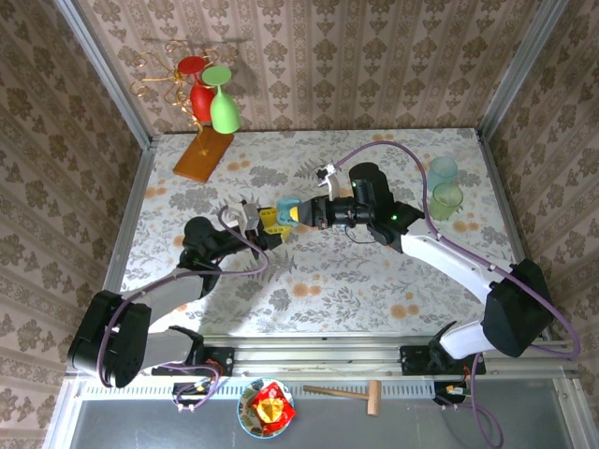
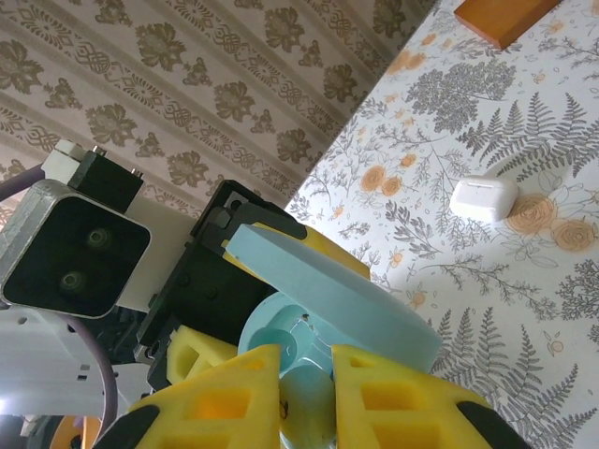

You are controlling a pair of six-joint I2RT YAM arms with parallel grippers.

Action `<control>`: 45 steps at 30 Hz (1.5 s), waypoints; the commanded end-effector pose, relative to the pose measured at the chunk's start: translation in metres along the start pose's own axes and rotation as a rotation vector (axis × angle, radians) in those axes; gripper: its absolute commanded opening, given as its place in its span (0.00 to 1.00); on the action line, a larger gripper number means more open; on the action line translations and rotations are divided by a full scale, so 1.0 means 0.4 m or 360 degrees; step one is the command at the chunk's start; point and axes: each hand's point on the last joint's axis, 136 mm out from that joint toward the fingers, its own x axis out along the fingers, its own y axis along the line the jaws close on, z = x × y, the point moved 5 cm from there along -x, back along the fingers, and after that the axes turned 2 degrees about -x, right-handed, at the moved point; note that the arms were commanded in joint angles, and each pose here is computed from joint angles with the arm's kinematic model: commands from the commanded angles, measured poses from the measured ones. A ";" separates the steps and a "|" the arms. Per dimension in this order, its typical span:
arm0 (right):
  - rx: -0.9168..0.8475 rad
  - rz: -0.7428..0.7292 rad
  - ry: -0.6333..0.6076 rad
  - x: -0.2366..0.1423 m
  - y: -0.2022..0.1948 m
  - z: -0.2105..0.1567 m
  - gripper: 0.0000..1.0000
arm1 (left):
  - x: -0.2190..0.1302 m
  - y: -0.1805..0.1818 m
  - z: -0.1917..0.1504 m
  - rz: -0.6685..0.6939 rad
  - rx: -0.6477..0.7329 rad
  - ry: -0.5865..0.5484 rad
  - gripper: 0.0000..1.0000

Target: Insert the wireless bluetooth earbuds into the charging case

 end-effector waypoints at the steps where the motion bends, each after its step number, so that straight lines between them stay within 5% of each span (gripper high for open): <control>1: -0.0072 -0.0121 -0.0021 -0.014 -0.004 0.006 0.24 | 0.003 -0.018 0.046 -0.0063 0.0098 -0.0097 0.34; 14: -0.0094 -0.0204 -0.0072 -0.045 0.010 0.026 0.36 | 0.005 -0.019 0.050 -0.0068 0.0097 -0.0100 0.34; 24: -0.0193 -0.0210 -0.0122 -0.083 0.032 0.026 0.57 | 0.002 -0.015 0.042 -0.0049 0.0100 -0.0094 0.34; 29: -0.0242 -0.0343 -0.0360 -0.160 0.011 0.019 0.63 | -0.010 -0.009 0.041 -0.0014 0.0103 -0.0103 0.34; 34: 0.0030 -0.0689 -0.0591 -0.245 -0.141 -0.006 0.63 | -0.017 -0.010 0.043 0.0005 0.0116 -0.0098 0.34; 40: 0.0255 -0.1210 -0.0328 -0.224 -0.304 -0.053 0.60 | -0.017 -0.012 0.049 -0.0003 0.0120 -0.0103 0.34; 45: 0.0328 -0.1384 0.0003 -0.145 -0.413 -0.087 0.55 | -0.017 -0.014 0.048 -0.0003 0.0118 -0.0103 0.34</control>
